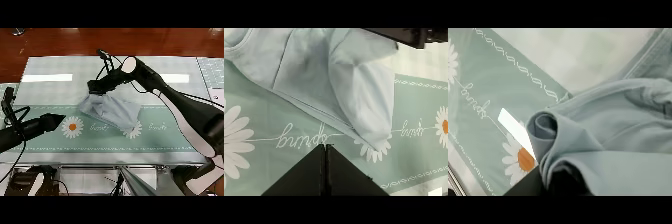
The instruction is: Fold the shirts.
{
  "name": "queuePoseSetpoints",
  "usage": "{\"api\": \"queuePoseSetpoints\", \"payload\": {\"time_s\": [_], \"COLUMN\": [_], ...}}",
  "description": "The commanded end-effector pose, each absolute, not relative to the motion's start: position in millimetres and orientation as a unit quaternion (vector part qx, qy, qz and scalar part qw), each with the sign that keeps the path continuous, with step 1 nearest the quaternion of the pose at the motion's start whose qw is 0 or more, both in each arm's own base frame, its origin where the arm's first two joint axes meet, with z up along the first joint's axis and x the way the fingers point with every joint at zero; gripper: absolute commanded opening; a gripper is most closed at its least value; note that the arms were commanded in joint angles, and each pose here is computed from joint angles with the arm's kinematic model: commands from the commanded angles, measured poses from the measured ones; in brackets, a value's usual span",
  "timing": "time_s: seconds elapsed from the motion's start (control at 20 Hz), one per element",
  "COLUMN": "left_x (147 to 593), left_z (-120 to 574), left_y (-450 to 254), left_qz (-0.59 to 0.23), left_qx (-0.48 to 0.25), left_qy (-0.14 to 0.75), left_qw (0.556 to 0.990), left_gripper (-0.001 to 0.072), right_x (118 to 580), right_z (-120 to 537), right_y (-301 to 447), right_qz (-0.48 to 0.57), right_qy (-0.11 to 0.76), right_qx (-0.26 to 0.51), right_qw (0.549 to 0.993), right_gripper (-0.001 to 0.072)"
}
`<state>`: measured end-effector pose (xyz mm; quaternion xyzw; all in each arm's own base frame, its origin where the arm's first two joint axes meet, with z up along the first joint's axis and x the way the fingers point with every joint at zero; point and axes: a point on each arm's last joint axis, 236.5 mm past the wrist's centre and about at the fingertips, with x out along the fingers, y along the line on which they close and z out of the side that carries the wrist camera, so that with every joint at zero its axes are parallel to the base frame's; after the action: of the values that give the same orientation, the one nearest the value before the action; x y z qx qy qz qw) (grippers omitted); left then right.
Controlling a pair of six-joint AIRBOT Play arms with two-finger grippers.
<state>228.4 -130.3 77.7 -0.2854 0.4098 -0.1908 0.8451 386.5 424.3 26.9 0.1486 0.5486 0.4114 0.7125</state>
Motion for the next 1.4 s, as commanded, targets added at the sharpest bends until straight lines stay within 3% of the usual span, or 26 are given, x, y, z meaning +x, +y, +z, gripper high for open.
{"api": "queuePoseSetpoints", "payload": {"time_s": [0.0, 0.45, 0.8, 0.85, 0.9, 0.95, 1.2, 1.35], "left_x": [229, 232, 236, 238, 239, 240, 242, 242], "left_z": [75, 66, 68, 69, 69, 70, 70, 70], "left_y": [-129, -129, -127, -126, -126, -125, -123, -123], "left_qz": [-0.186, -0.18, -0.176, -0.175, -0.174, -0.173, -0.169, -0.169], "left_qx": [-0.291, -0.295, -0.297, -0.298, -0.299, -0.299, -0.296, -0.296], "left_qy": [0.408, 0.423, 0.416, 0.413, 0.41, 0.407, 0.404, 0.404], "left_qw": [0.845, 0.837, 0.841, 0.843, 0.844, 0.845, 0.849, 0.849], "left_gripper": [0.0023, 0.0023, 0.0023, 0.0023, 0.0023, 0.0023, 0.0023, 0.0023], "right_x": [392, 428, 423, 418, 414, 412, 429, 417], "right_z": [10, 13, -1, -5, -5, -2, 60, 82], "right_y": [439, 427, 429, 433, 436, 437, 338, 188], "right_qz": [0.407, 0.366, 0.36, 0.363, 0.366, 0.372, 0.358, 0.239], "right_qy": [0.56, 0.534, 0.55, 0.557, 0.562, 0.561, 0.574, 0.609], "right_qx": [0.172, 0.203, 0.205, 0.208, 0.213, 0.212, 0.212, 0.083], "right_qw": [0.701, 0.735, 0.725, 0.717, 0.71, 0.709, 0.705, 0.752], "right_gripper": [0.0023, 0.0024, 0.0027, 0.0158, 0.0479, 0.063, 0.0629, 0.0629]}}
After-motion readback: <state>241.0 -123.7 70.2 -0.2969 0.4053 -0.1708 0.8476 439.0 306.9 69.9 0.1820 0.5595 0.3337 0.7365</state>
